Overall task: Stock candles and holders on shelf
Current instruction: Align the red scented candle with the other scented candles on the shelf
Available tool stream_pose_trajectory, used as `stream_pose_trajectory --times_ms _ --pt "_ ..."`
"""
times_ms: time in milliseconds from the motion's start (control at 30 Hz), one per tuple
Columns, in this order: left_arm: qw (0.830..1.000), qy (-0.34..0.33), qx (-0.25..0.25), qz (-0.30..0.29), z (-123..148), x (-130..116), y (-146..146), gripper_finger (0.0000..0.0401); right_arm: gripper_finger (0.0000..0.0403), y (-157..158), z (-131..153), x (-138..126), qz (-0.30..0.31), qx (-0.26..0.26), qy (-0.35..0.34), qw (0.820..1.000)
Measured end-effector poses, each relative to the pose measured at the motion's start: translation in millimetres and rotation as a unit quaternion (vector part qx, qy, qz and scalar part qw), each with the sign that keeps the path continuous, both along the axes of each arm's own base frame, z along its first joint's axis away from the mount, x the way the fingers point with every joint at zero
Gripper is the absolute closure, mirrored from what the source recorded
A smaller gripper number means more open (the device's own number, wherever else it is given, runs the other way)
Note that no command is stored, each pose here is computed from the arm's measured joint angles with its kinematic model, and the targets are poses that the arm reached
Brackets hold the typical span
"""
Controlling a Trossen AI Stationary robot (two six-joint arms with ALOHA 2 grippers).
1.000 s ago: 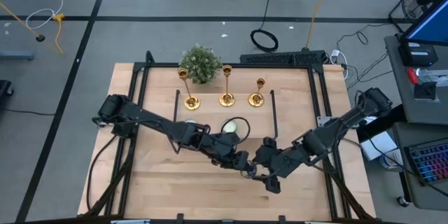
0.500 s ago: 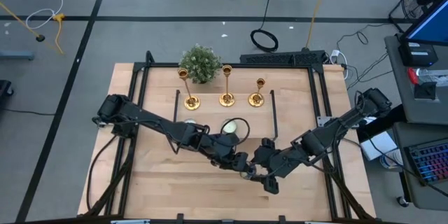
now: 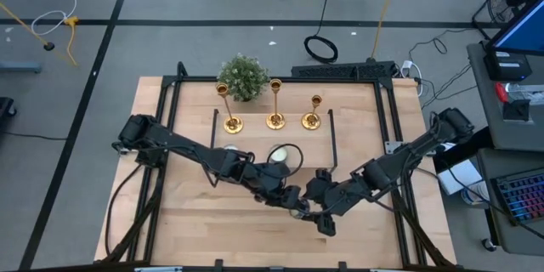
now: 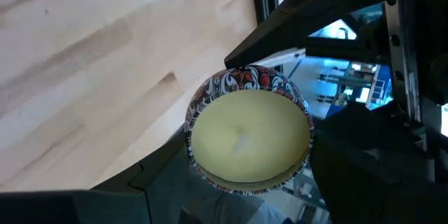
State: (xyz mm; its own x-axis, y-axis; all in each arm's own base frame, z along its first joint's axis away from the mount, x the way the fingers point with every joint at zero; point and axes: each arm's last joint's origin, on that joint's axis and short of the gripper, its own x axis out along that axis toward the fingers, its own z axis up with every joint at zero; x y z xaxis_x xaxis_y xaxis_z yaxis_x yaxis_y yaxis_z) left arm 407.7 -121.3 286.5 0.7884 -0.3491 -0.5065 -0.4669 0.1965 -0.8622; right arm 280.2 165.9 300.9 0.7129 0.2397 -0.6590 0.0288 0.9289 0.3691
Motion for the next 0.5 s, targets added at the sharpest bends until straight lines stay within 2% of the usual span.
stream_pose_trajectory --times_ms 300,500 --pt "1.000 0.015 0.006 0.001 -3.5 -1.1 0.1 0.0136 0.0096 3.2 -7.6 6.1 -0.007 -0.005 0.002 1.000" --pt "1.000 0.012 0.005 0.001 -2.8 -1.1 -0.9 0.0136 0.0089 4.0 -5.7 6.0 0.002 0.012 0.002 1.000"
